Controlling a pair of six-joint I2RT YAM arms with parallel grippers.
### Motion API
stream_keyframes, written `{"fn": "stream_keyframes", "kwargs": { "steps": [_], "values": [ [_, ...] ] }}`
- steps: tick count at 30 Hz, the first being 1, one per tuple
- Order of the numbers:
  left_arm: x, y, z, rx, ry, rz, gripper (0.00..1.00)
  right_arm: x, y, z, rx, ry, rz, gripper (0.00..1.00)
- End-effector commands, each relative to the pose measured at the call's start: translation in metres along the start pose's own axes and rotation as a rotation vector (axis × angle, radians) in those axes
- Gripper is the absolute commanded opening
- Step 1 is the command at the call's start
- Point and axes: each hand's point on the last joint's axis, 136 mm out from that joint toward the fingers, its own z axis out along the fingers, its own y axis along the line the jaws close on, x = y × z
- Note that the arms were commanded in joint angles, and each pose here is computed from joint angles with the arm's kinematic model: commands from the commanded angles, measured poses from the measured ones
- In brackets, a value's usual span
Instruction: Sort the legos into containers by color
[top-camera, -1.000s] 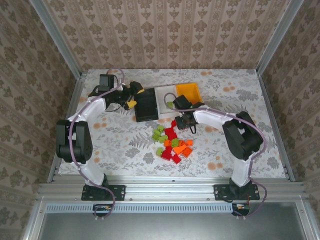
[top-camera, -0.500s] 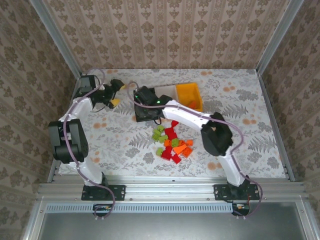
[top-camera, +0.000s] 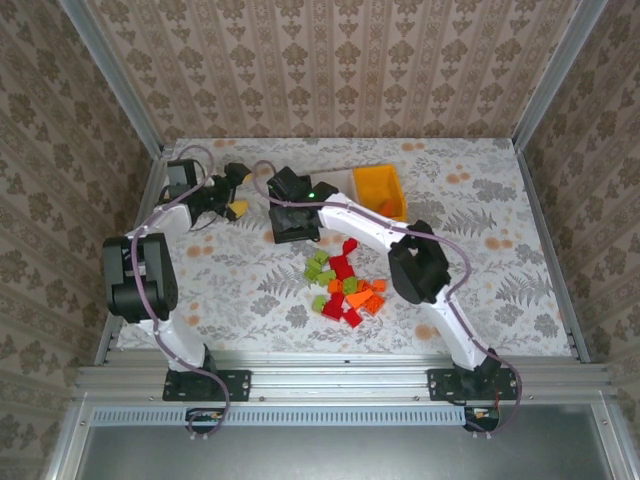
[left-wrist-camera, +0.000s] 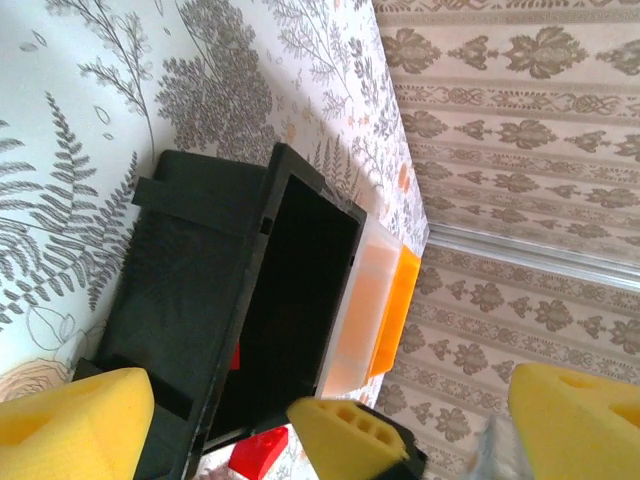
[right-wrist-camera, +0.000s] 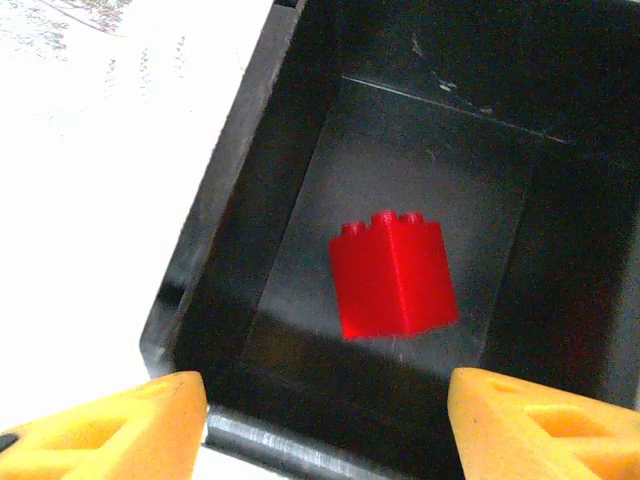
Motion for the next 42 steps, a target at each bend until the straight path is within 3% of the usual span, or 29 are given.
{"fn": "stream_keyframes", "kwargs": {
  "steps": [1,7,10,15,21,27,37,40,42],
  "values": [
    [0.013,-0.009,0.005,-0.016,0.031,0.039,0.93,-0.036,-0.005,-0.072,-0.039,-0.145,0.054,0.66],
    [0.046,0.003,0.033,-0.091,0.121,0.062,0.87,0.044,-0.055,-0.08,0.075,-0.015,0.087,0.54],
    [0.061,0.005,0.042,-0.127,0.155,0.095,0.86,0.089,-0.072,-0.081,0.083,0.058,0.141,0.53],
    [0.065,0.004,0.039,-0.176,0.141,0.152,0.86,0.124,-0.088,-0.065,0.056,0.123,0.386,0.68],
    [0.069,-0.023,0.026,-0.163,0.108,0.275,0.86,0.124,-0.082,-0.043,0.015,0.089,0.555,0.74],
    [0.087,-0.043,0.025,-0.136,0.131,0.339,0.86,0.122,-0.099,-0.02,0.123,0.09,0.615,0.73],
    [0.093,-0.053,0.022,-0.108,0.136,0.356,0.86,0.127,-0.115,0.001,0.249,0.103,0.666,0.62],
    [0.094,-0.055,0.022,-0.101,0.138,0.356,0.86,0.13,-0.122,0.006,0.284,0.095,0.662,0.54],
    [0.095,-0.056,0.021,-0.099,0.138,0.358,0.86,0.133,-0.124,0.007,0.303,0.096,0.649,0.42]
  ]
}}
